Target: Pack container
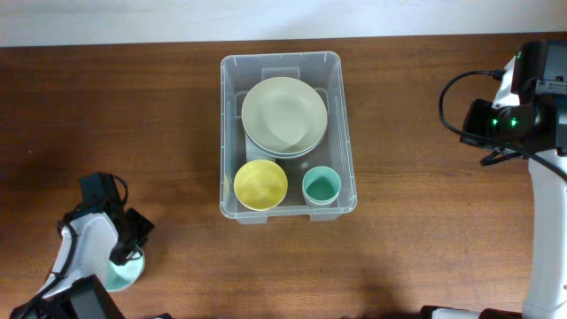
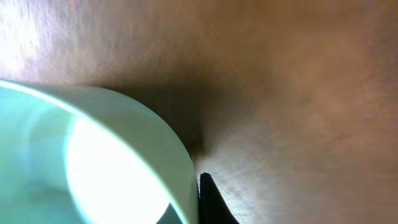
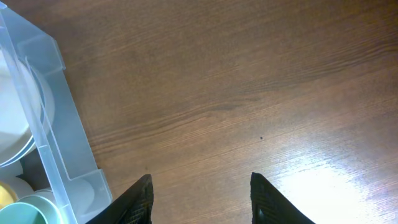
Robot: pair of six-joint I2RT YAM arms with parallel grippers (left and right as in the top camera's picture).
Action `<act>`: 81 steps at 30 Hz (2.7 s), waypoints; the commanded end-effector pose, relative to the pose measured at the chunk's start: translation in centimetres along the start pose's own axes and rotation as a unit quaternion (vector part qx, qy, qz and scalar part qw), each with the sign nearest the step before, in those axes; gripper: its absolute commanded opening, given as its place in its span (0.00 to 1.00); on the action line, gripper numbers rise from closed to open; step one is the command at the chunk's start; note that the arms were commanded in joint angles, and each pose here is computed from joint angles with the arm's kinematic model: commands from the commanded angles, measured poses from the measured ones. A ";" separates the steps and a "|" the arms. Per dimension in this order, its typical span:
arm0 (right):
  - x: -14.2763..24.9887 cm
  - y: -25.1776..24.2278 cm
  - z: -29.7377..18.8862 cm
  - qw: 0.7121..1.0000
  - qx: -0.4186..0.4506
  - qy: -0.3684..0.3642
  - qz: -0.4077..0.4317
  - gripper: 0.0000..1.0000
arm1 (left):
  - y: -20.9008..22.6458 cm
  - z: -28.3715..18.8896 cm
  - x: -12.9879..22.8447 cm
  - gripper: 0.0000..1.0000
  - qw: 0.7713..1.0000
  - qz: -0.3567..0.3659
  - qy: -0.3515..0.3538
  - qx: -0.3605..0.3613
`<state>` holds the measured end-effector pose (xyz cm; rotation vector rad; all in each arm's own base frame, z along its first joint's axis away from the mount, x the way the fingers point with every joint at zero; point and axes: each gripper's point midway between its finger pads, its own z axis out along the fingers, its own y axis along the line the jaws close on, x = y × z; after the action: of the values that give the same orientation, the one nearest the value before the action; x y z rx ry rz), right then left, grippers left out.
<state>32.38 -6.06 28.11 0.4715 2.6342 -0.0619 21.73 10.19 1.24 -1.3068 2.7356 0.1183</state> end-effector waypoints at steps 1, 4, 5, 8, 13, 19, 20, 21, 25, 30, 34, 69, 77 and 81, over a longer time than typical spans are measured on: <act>-0.1 -0.3 0.2 1.000 0.004 0.000 0.007 0.46 | -3.6 -3.0 -2.2 0.01 0.998 0.034 -0.018 0.058; -0.1 -0.3 0.3 1.000 0.004 0.002 0.007 0.46 | -7.9 -8.3 -3.8 0.01 0.990 0.077 -0.057 0.105; -0.1 -0.3 0.3 1.000 0.004 0.002 0.007 0.46 | -9.2 -9.9 -4.0 0.01 0.986 0.093 -0.071 0.118; -0.1 -0.3 0.4 1.000 0.005 0.004 0.007 0.46 | -14.4 -16.0 -3.6 0.01 0.965 0.157 -0.121 0.171; -0.1 -0.2 0.9 1.000 0.006 0.011 0.006 0.46 | -21.8 -24.5 0.4 0.01 0.915 0.257 -0.200 0.239; -0.1 -0.2 1.6 1.000 0.008 0.021 0.006 0.46 | -27.0 -27.5 8.1 0.01 0.861 0.356 -0.226 0.286; 0.0 -0.2 1.7 1.000 0.008 0.022 0.006 0.46 | -27.6 -27.0 9.5 0.01 0.856 0.373 -0.217 0.284; 0.0 -0.2 1.7 1.000 0.008 0.022 0.006 0.46 | -28.1 -26.0 10.8 0.01 0.854 0.391 -0.204 0.276; 0.0 -0.2 1.7 1.000 0.008 0.024 0.006 0.46 | -29.4 -20.7 15.0 0.01 0.854 0.446 -0.127 0.235; 0.1 -0.2 1.7 1.000 0.009 0.025 0.006 0.46 | -30.0 -15.7 17.8 0.01 0.856 0.471 -0.039 0.208; 0.1 -0.2 1.7 1.000 0.008 0.025 0.006 0.46 | -29.9 -13.7 18.2 0.11 0.860 0.475 -0.019 0.187; -8.4 8.1 7.7 0.992 0.000 -0.113 -0.061 0.99 | -21.0 -17.8 -12.7 0.99 0.917 0.303 -0.211 0.149; -6.9 7.5 9.7 0.995 0.013 -0.067 -0.067 0.99 | -21.3 -14.6 -11.9 0.99 0.925 0.312 -0.164 0.140; -6.1 7.1 9.3 0.996 0.017 -0.053 -0.068 0.99 | -21.3 -14.6 -10.4 0.99 0.924 0.322 -0.135 0.159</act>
<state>44.49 -1.74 21.85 0.2641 2.5780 -0.1440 44.23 4.08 16.63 -0.3013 2.6492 -0.0144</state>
